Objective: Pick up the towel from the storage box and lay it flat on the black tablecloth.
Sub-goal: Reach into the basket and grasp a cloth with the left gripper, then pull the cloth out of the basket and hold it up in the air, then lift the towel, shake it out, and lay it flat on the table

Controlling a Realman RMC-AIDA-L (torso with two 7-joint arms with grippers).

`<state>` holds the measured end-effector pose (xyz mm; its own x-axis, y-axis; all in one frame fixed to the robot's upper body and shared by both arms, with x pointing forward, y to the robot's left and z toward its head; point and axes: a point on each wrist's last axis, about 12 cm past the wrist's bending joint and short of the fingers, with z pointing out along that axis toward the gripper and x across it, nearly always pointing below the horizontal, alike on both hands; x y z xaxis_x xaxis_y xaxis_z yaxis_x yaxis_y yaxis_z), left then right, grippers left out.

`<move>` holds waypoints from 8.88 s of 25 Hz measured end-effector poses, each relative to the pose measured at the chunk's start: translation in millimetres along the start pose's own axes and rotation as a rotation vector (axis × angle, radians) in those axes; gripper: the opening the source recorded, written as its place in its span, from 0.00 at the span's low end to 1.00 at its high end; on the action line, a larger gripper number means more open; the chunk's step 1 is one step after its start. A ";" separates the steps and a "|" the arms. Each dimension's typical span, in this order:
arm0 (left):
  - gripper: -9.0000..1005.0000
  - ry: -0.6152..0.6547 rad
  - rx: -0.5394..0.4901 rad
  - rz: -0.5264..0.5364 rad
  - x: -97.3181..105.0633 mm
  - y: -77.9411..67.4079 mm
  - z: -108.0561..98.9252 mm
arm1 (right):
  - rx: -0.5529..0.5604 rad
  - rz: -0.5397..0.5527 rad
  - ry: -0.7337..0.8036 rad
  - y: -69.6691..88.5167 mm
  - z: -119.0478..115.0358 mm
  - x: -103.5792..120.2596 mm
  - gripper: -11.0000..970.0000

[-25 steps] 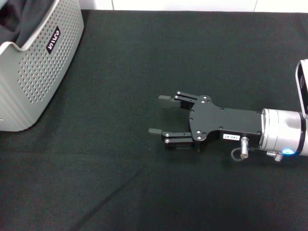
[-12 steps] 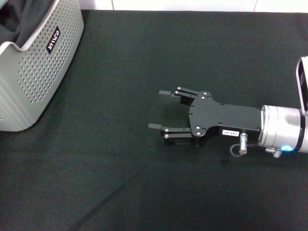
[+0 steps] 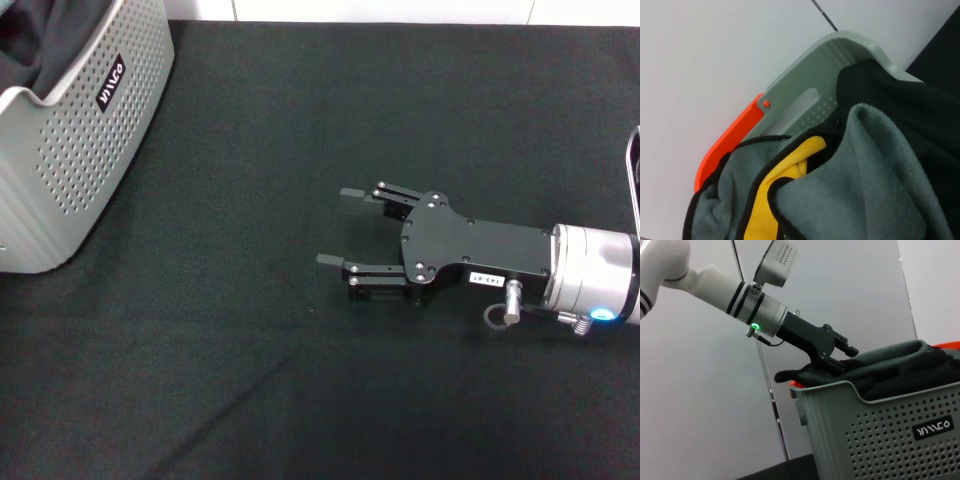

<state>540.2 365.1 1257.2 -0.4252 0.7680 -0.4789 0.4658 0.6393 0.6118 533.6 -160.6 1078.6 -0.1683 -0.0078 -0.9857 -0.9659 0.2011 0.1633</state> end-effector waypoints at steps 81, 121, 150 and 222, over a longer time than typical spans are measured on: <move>0.03 -1.487 0.663 -0.168 -14.5 -41.1 -72.0 | -0.043 -0.016 -0.348 7.4 -64.0 -27.5 0.88; 0.03 -1.475 1.231 0.079 -72.9 -57.1 -59.7 | -0.297 0.018 -0.003 -27.0 -42.5 -69.6 0.88; 0.03 -1.414 1.324 -0.002 -69.5 -65.6 -45.2 | -0.390 0.007 0.030 -10.9 -25.3 -59.0 0.81; 0.03 -1.418 1.197 -0.231 -32.2 -75.9 -11.9 | -0.229 -0.029 -0.069 -15.4 -57.2 -54.1 0.02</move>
<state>509.3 291.4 1233.7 0.0350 -0.2729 -0.9614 0.9953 -0.0772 0.0582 546.4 -219.3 1131.8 -0.1336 0.0579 -0.9893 -0.9909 -0.0259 0.1323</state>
